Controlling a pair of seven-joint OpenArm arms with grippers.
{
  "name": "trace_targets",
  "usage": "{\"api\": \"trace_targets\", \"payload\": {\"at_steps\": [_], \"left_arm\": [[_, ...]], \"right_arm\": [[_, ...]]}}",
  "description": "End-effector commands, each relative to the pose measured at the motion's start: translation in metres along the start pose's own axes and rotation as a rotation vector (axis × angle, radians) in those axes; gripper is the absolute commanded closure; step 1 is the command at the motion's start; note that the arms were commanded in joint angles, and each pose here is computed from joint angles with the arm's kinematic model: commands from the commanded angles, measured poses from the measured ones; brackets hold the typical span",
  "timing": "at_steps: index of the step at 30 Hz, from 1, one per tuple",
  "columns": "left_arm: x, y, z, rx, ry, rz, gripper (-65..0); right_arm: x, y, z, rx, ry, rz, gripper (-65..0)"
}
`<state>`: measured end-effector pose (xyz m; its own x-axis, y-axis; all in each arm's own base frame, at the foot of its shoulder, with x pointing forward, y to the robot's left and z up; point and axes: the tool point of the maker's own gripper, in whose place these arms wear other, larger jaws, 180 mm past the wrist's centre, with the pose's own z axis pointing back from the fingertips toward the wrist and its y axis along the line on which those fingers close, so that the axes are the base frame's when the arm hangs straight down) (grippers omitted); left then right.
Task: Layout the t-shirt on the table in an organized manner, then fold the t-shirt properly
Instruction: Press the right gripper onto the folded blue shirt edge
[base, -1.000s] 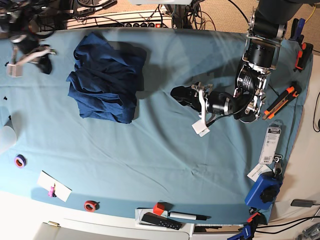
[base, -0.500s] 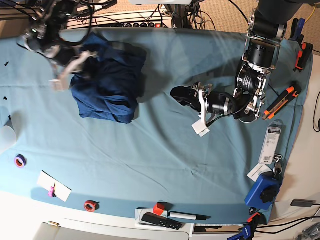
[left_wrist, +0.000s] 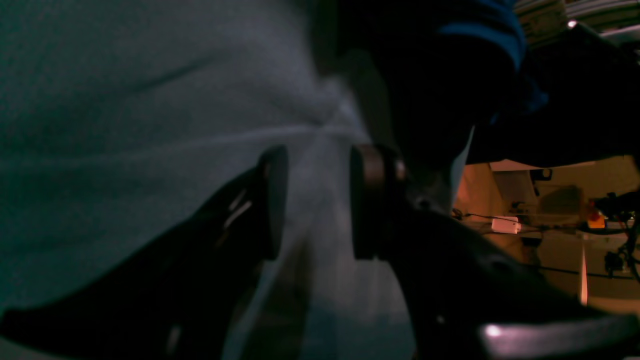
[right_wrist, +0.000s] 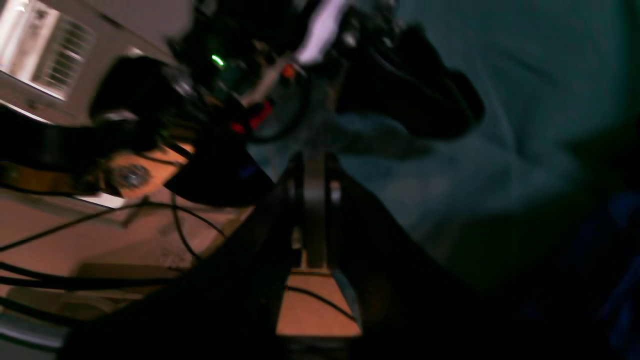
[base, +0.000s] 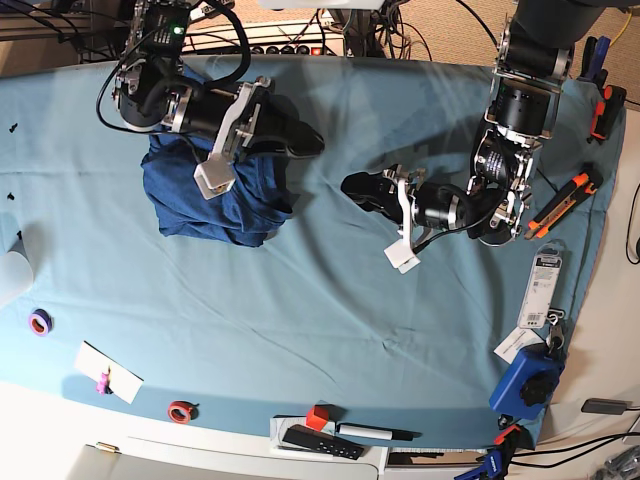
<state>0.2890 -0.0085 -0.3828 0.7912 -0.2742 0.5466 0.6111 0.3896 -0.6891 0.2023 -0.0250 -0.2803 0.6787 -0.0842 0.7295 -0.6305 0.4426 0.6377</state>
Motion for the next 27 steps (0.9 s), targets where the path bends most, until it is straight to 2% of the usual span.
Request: {"api": "trace_targets", "payload": {"at_steps": [1, 5, 13, 16, 19, 23, 27], "left_arm": [[0.019, -0.004, 0.005, -0.010, -0.047, -0.033, -21.9], [0.019, -0.004, 0.005, -0.010, -0.047, -0.033, -21.9], [0.021, -0.004, 0.005, -0.008, -0.056, -0.034, -21.9], [0.022, -0.004, 0.005, -0.009, -0.064, -0.034, -21.9], [0.022, -0.004, 0.005, -0.010, -0.064, -0.033, -21.9], [0.022, -0.004, 0.005, -0.009, -0.064, -0.034, -21.9], [0.022, -0.004, 0.005, -0.009, -0.064, -0.034, -21.9]], "right_arm": [[0.015, 0.003, 0.005, 0.008, -0.052, 0.030, 0.0], [0.031, -0.022, 0.030, -0.108, -0.110, 0.043, 0.0], [0.030, -0.106, 0.134, -0.640, -0.131, 0.028, 0.0], [0.030, -0.121, 0.161, -0.772, -0.148, 0.032, 0.0], [0.029, -0.131, 0.168, -0.846, -0.133, 0.053, 0.0], [0.043, -0.140, 0.169, -0.903, -0.164, 0.093, 0.0], [0.057, -0.152, 0.167, -0.968, -0.135, 0.118, 0.0]]}}
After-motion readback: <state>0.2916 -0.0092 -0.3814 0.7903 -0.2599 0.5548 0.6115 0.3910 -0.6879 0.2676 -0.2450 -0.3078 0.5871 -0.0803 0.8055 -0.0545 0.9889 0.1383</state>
